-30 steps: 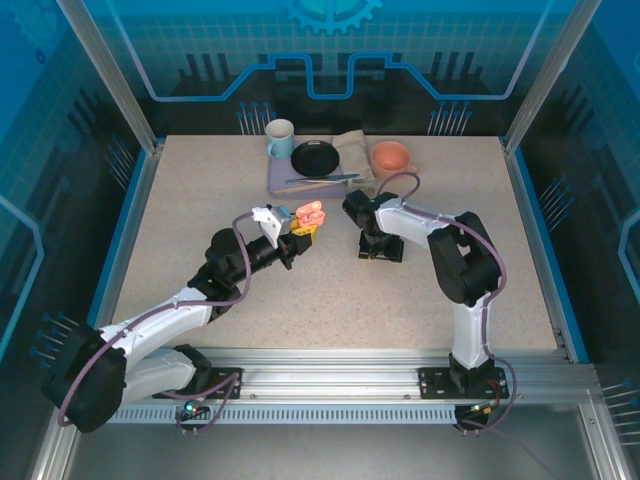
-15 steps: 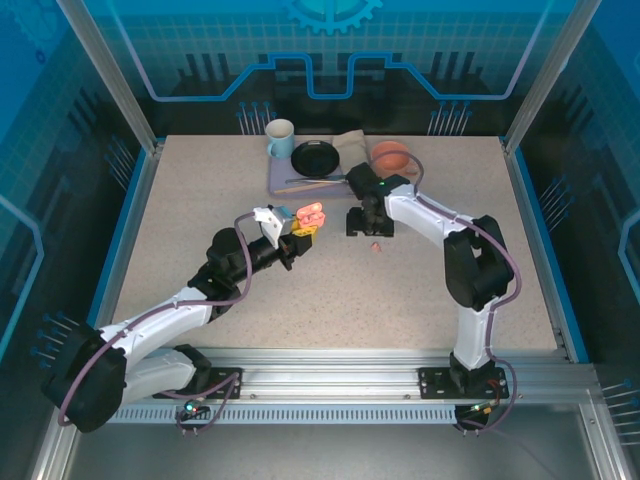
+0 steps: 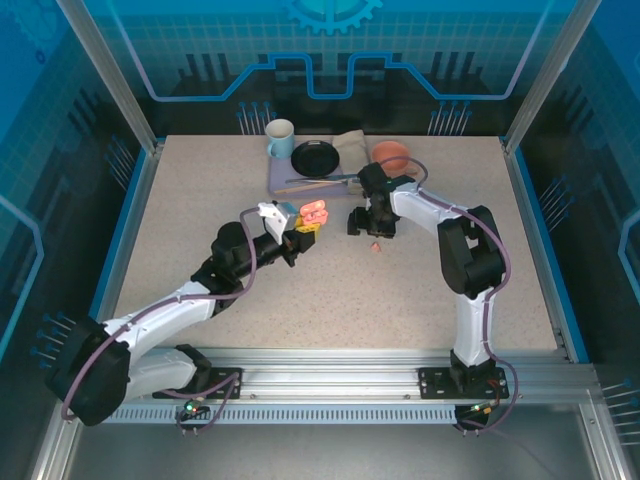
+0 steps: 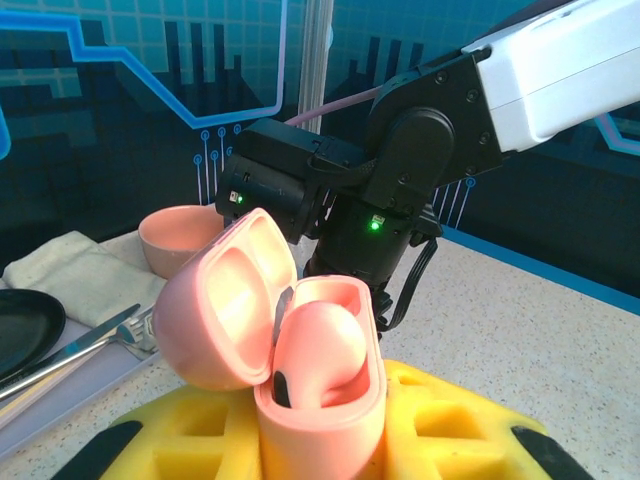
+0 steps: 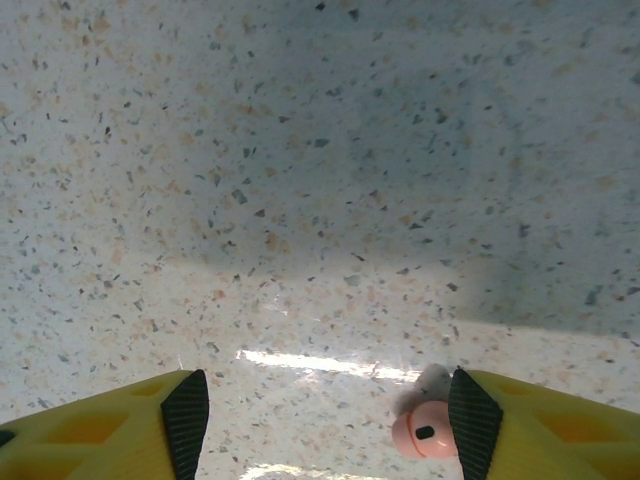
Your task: Insert the wireless bluetooth earbuds into the charging case
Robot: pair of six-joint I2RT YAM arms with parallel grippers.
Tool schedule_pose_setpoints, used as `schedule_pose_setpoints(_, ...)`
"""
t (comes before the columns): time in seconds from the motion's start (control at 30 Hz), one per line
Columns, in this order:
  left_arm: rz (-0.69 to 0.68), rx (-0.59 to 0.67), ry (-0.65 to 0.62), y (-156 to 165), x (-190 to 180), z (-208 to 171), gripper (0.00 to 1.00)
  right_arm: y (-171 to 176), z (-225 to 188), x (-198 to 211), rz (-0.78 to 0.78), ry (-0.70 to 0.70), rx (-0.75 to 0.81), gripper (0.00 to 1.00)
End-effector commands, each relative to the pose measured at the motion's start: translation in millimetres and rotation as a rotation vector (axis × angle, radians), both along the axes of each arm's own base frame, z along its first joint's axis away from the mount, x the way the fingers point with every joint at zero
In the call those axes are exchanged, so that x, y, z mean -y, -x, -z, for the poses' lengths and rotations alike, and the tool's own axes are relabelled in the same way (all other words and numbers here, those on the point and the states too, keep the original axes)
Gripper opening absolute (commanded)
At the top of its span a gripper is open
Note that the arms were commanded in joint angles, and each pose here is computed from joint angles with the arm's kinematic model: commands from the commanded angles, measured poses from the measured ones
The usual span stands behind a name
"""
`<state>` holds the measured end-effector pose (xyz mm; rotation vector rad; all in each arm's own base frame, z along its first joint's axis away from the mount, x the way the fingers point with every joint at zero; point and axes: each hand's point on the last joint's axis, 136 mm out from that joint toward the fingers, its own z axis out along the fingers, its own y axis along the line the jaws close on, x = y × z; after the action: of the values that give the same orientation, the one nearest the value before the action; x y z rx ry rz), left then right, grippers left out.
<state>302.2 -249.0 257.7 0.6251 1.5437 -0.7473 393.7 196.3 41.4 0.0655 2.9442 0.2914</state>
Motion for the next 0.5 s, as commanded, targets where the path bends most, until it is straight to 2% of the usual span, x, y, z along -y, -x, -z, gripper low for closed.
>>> schedule_pose_setpoints(0.0, -0.008, 0.034, 0.023, -7, 1, -18, 0.00, 6, 10, -9, -0.007, -0.044, -0.034, 0.67)
schedule_pose_setpoints(0.23, -0.003, 0.036, 0.026, -9, 4, -20, 0.00, 15, 7, -19, -0.026, -0.066, -0.044, 0.67)
schedule_pose_setpoints(0.47, -0.002, 0.040, 0.032, -9, 4, -22, 0.00, 17, 2, -1, -0.052, 0.069, -0.021, 0.66)
